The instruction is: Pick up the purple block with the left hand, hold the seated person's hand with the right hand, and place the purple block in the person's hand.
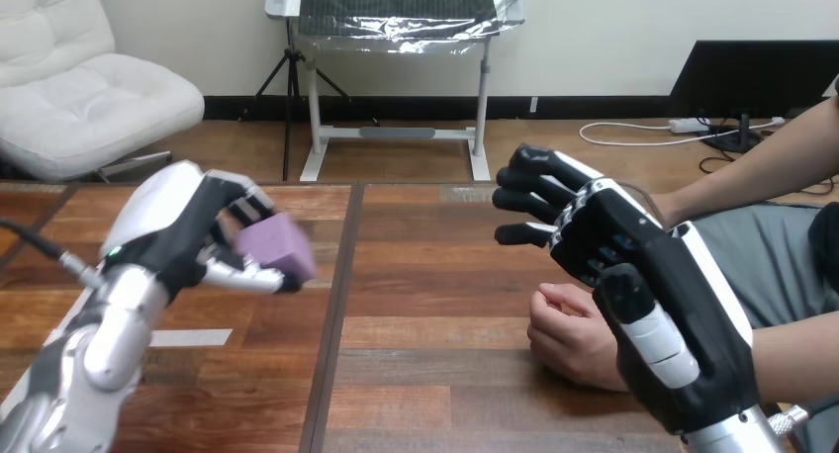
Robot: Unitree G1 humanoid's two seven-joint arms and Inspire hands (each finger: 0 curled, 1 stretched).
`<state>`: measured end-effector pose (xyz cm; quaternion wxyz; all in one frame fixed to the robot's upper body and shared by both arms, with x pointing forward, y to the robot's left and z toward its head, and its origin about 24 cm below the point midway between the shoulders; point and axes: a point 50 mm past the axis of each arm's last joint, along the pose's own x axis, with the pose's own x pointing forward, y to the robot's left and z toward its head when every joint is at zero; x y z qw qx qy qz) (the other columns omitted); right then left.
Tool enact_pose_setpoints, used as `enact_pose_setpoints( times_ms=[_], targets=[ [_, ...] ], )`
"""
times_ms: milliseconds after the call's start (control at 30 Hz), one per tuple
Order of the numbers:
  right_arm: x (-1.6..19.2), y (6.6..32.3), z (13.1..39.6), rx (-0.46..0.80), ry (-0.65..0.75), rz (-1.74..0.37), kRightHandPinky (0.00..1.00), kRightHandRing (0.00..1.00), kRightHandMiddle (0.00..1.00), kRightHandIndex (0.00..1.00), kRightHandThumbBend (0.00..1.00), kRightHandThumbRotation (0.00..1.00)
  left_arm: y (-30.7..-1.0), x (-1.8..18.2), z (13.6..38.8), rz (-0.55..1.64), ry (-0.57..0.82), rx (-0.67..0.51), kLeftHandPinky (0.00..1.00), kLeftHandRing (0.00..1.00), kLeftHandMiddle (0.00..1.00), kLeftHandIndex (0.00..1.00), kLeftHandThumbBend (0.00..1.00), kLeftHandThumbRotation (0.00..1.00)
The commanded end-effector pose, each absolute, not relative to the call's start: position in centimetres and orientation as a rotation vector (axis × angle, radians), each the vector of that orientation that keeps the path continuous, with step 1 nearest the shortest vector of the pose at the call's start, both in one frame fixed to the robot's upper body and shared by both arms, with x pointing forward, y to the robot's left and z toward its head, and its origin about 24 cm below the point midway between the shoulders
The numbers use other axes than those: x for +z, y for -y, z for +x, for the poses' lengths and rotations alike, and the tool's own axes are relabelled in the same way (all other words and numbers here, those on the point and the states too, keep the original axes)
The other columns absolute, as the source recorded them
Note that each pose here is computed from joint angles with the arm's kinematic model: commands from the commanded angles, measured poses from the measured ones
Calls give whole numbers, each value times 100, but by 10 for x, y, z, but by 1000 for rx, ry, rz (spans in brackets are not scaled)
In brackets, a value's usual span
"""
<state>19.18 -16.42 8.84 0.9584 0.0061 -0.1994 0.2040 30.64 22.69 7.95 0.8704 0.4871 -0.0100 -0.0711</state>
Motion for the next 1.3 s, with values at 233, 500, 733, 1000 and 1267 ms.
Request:
enact_pose_setpoints(
  times_ms=[233,500,733,1000,1267],
  targets=[
    [104,184,218,379,468,-169,78,83,84,82,90,77,-196,125,315,952,245,-161,24,32,41,48,63,0],
    [108,199,228,353,474,-300,81,86,86,84,91,78,-185,130,313,928,284,-184,29,36,43,47,63,0],
    [111,216,237,331,469,-395,81,86,87,85,90,77,-177,135,311,916,294,-202,30,36,43,47,62,0],
    [113,235,245,320,463,-515,82,87,88,86,88,76,-174,136,308,905,309,-213,27,34,42,47,61,0],
    [114,257,253,293,394,-647,78,84,87,87,88,75,-172,137,305,898,328,-225,28,35,42,46,61,0]
  ],
)
